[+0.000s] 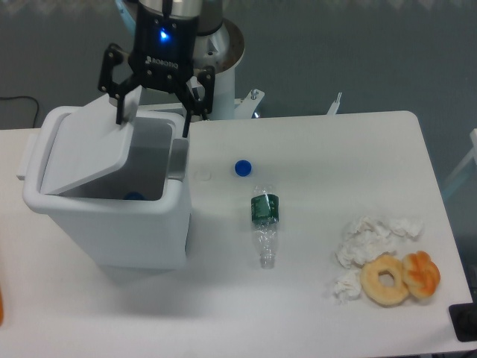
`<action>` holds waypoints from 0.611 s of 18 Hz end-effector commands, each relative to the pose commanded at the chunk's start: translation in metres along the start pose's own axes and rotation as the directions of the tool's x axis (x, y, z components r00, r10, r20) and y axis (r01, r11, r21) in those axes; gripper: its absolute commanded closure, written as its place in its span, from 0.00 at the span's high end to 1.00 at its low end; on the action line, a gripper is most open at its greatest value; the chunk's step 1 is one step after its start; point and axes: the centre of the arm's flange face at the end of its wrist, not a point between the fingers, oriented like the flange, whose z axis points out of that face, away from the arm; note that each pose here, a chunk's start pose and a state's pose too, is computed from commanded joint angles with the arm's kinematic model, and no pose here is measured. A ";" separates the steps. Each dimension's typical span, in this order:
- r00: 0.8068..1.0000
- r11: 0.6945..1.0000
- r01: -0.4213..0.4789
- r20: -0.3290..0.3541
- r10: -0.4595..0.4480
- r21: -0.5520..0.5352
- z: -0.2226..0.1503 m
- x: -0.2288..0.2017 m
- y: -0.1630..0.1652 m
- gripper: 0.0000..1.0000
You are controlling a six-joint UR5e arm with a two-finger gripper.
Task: Close the trash can
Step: 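Push the lid forward with the gripper, tipping it over the can, then press the lid down onto the can rim with the gripper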
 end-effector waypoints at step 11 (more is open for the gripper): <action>1.000 0.999 0.018 -0.010 -0.018 -0.049 0.035 -0.035 -0.001 1.00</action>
